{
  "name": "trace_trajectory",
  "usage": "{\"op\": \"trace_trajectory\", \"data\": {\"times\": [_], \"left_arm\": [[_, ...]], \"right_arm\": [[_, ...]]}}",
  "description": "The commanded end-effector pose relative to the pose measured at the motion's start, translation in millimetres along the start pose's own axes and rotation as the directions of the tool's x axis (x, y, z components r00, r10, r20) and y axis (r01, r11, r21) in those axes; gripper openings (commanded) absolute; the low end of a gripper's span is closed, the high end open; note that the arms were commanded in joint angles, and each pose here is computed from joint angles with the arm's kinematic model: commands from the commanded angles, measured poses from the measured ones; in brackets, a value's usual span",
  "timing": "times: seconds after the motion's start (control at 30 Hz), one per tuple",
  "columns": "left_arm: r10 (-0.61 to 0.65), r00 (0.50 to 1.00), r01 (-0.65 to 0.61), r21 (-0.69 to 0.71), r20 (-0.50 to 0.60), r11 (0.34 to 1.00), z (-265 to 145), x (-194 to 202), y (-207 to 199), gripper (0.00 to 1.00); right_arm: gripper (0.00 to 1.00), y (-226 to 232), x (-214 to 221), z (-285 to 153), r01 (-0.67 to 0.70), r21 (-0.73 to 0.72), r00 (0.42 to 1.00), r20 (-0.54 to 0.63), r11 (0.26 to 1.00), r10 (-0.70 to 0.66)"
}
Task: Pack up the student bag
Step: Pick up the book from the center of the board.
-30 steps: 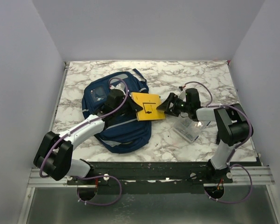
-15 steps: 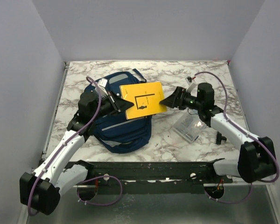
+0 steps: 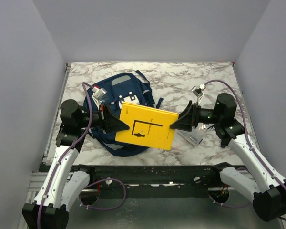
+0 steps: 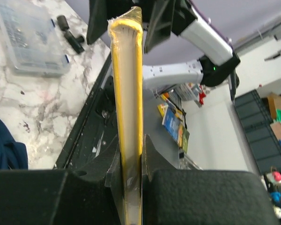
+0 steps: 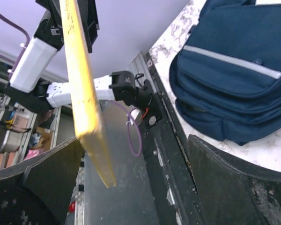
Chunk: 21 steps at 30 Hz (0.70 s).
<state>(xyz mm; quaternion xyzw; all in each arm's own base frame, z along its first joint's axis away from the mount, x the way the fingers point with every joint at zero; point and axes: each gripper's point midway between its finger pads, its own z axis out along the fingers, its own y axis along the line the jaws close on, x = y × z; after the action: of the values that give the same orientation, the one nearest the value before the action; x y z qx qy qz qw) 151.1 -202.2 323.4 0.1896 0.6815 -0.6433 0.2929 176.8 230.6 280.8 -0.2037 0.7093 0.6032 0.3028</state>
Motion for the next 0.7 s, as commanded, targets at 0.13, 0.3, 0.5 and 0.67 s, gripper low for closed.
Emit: {"op": "trace_trajectory", "data": {"times": [0.13,0.3,0.5,0.67], "left_arm": [[0.071,0.994,-0.063,0.097,-0.088,0.993,-11,40,-13,0.00],[0.059,0.993,-0.048,0.106,-0.105,0.993,-9,44,-13,0.00],[0.022,0.990,-0.007,0.110,-0.136,0.994,-5,52,-7,0.00],[-0.014,0.995,0.014,0.002,-0.096,1.000,-2,48,11,0.10]], "right_arm": [[0.81,39,40,1,-0.054,-0.171,0.980,-0.199,0.984,0.019],[0.73,58,72,11,-0.077,-0.249,0.953,-0.303,0.965,-0.002],[0.38,45,82,20,-0.113,-0.241,0.949,-0.312,0.964,0.034],[0.01,37,75,30,-0.140,-0.224,0.964,-0.252,0.965,0.081]]}}
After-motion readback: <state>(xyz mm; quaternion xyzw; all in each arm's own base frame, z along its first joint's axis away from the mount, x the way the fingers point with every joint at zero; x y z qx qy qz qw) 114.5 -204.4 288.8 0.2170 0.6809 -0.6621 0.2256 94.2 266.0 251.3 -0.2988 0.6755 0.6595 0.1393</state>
